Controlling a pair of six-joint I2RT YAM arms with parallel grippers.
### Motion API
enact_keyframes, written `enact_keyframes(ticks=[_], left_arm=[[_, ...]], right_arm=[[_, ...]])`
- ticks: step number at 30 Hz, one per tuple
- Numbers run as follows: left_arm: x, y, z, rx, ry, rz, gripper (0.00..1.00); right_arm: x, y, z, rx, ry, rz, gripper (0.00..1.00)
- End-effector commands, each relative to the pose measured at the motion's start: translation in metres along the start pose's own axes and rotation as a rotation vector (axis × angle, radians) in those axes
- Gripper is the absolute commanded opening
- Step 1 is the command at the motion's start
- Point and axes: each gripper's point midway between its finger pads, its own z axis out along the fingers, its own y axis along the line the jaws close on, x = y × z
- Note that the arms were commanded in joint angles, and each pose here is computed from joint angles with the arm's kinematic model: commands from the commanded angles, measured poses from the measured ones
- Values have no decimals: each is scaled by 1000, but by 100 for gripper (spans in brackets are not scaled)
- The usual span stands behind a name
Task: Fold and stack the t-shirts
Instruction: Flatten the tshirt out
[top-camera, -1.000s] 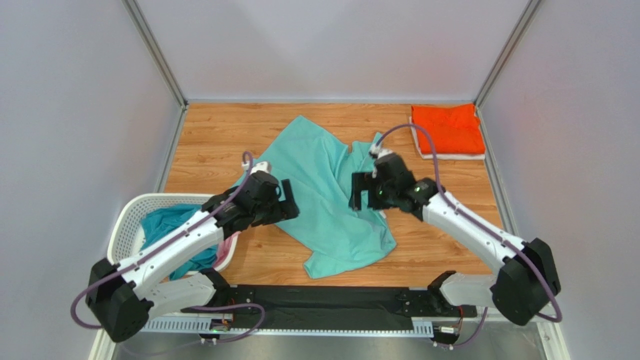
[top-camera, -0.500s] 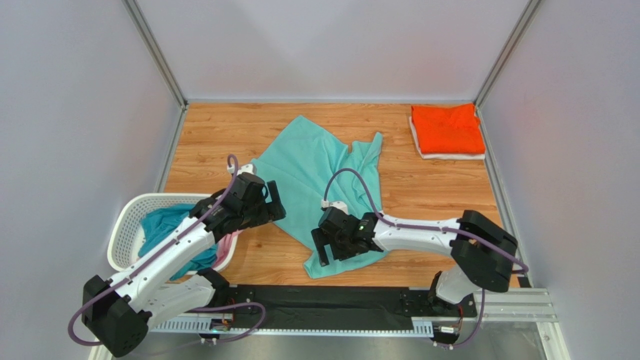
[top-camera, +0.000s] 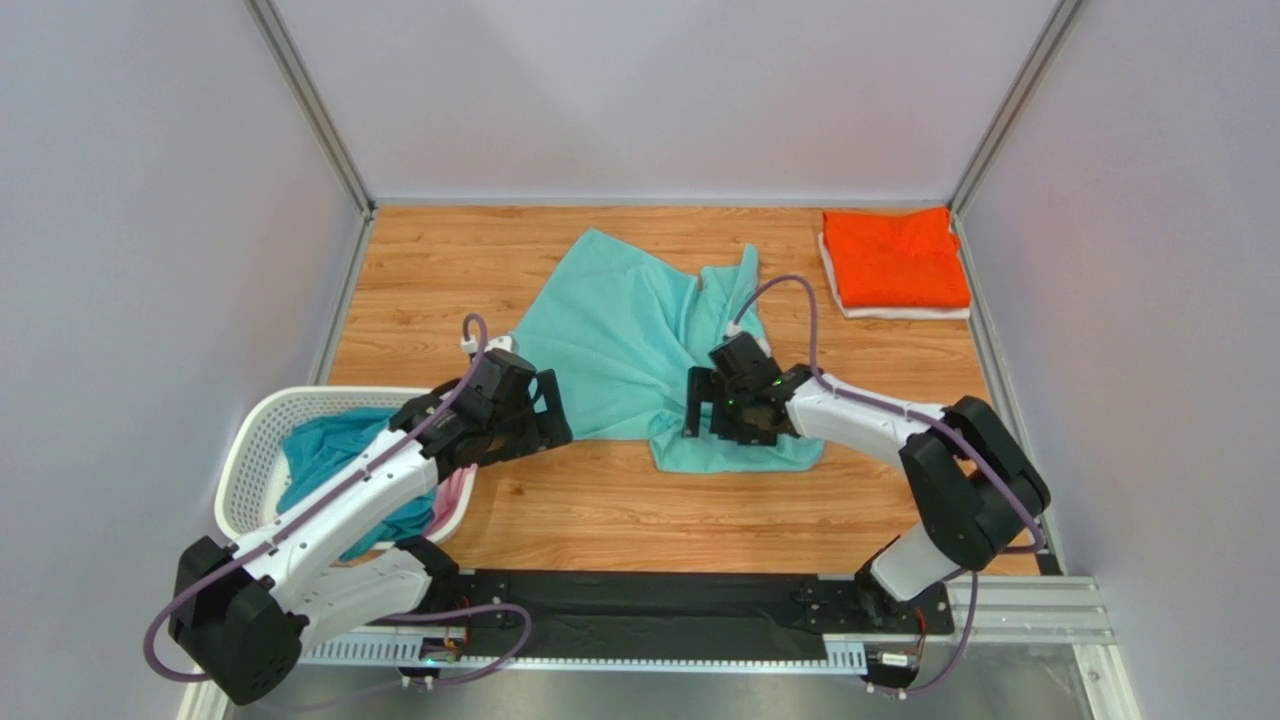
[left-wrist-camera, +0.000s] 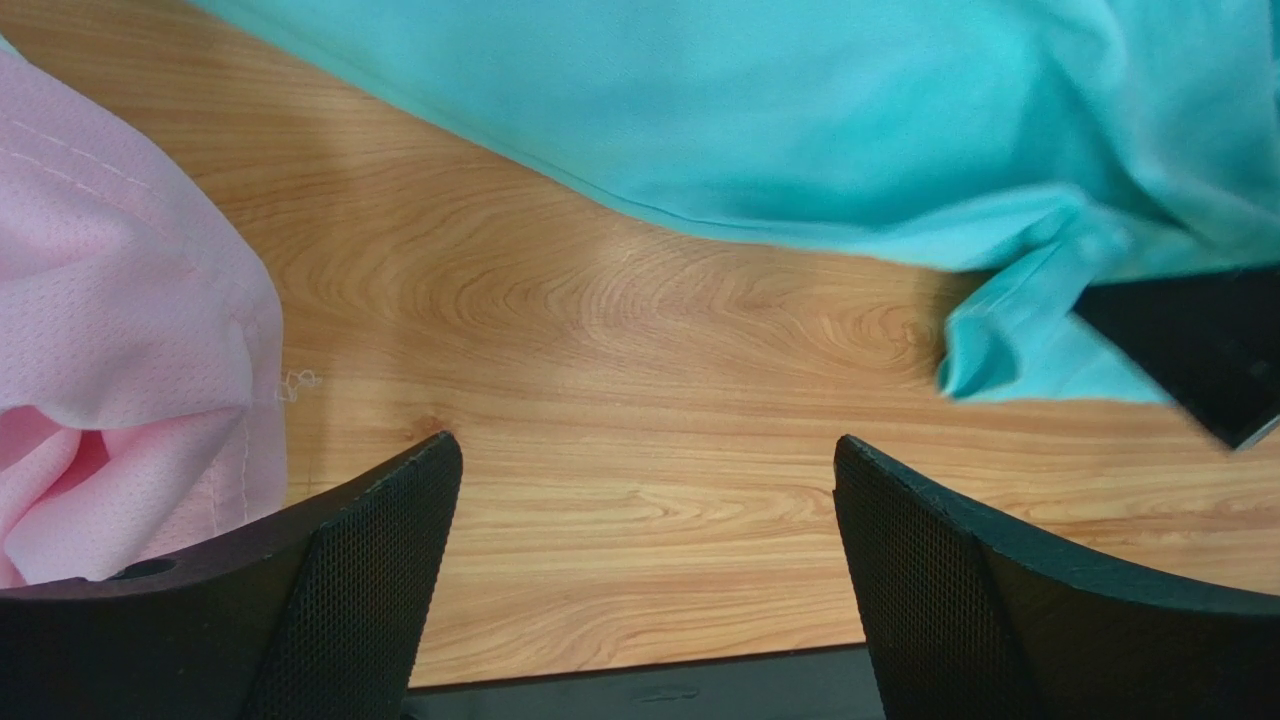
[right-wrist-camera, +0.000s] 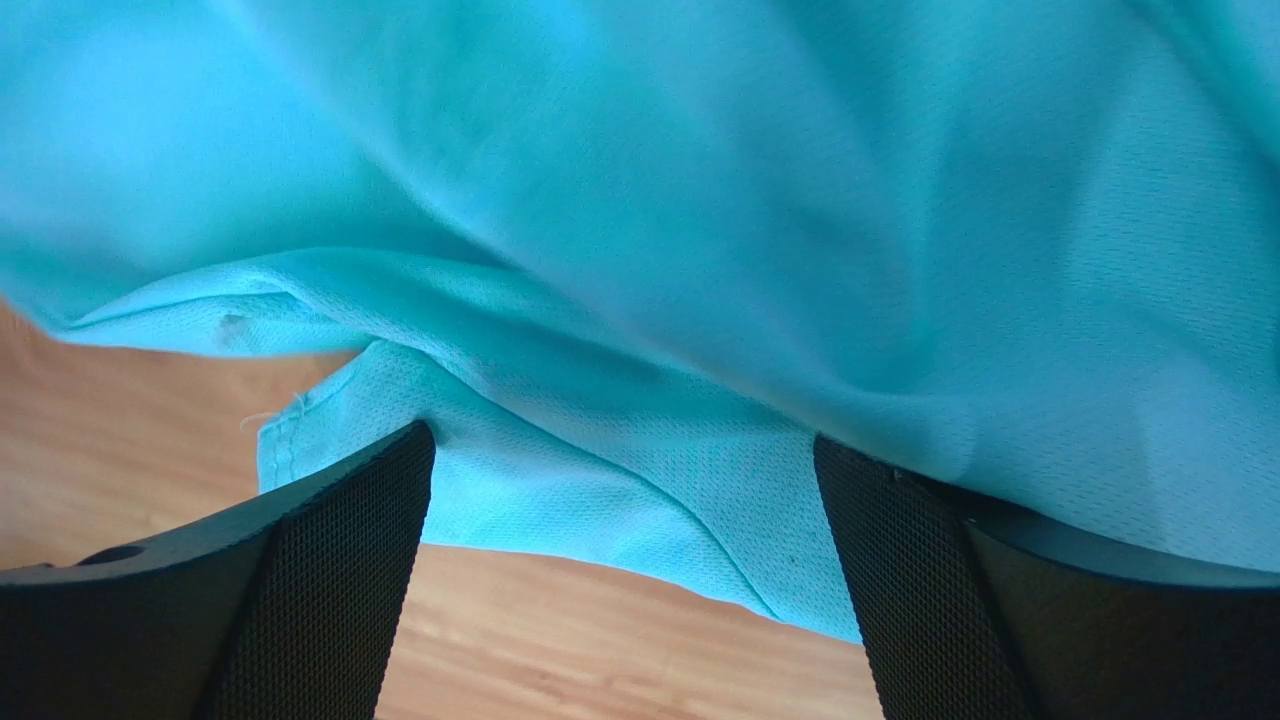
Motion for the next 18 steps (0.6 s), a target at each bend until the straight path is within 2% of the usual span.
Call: enact_keyframes(ticks=[1,6,10,14,18], left_arm=[[-2,-4,7,10,4,2,100],[1,-10,21,2,43,2,100],[5,-13,30,-9,82,-8,100],[9,-22,35,17,119,-17,100],[16,-23,36,25,144,-37,100]], right_arm=[[-1,-69,11,161,52,42,100],[-49,-126,6,222,6,157,100],[-75,-151,-10,226,-37,184,100],[-86,-148,-32,203,-83,124,100],[-85,-125,-63,119,-151,96,100]])
